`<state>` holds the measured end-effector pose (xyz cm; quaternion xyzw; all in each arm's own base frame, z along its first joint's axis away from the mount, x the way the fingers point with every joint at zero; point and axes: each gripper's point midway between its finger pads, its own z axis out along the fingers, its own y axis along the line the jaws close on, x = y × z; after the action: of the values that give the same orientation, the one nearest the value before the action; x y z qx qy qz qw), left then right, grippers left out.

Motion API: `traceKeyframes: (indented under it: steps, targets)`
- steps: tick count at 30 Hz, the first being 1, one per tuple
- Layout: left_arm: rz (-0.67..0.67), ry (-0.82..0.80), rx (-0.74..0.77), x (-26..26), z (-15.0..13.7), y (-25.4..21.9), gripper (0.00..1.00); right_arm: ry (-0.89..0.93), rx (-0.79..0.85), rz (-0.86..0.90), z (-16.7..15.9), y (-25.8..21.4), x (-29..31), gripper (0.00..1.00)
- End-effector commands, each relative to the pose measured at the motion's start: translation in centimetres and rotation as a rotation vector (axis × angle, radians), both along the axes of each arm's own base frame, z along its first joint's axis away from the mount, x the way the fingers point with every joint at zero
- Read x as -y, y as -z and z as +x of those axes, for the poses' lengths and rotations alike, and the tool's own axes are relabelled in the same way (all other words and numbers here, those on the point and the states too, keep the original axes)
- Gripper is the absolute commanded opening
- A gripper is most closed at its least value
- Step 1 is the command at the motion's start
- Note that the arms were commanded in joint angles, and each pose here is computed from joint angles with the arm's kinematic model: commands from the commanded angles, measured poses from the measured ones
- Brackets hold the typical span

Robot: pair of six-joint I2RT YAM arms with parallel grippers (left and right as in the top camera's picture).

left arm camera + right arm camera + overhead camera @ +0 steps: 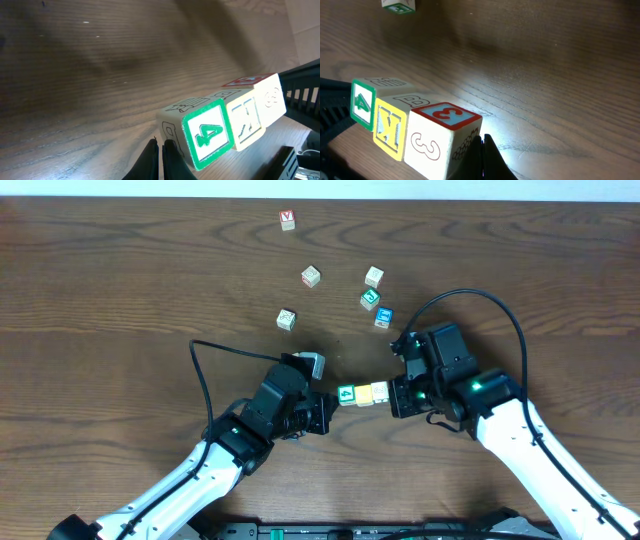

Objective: Lift 3 blocks

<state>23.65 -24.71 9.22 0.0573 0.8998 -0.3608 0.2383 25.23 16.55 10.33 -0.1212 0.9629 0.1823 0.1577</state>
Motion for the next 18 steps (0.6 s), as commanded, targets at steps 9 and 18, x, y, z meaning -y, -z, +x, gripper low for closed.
traceKeyframes:
  steps: [9, 18]
  targets:
    - [-0.089, 0.083, 0.057, 2.4, 0.1, -3.5, 0.07, -0.090, -0.027, 0.115, -1.1, -1.5, -3.4, 0.01]
    - [-0.065, 0.069, 0.045, 2.2, 0.4, -2.6, 0.07, -0.078, -0.086, 0.090, -1.0, 0.5, -3.4, 0.01]
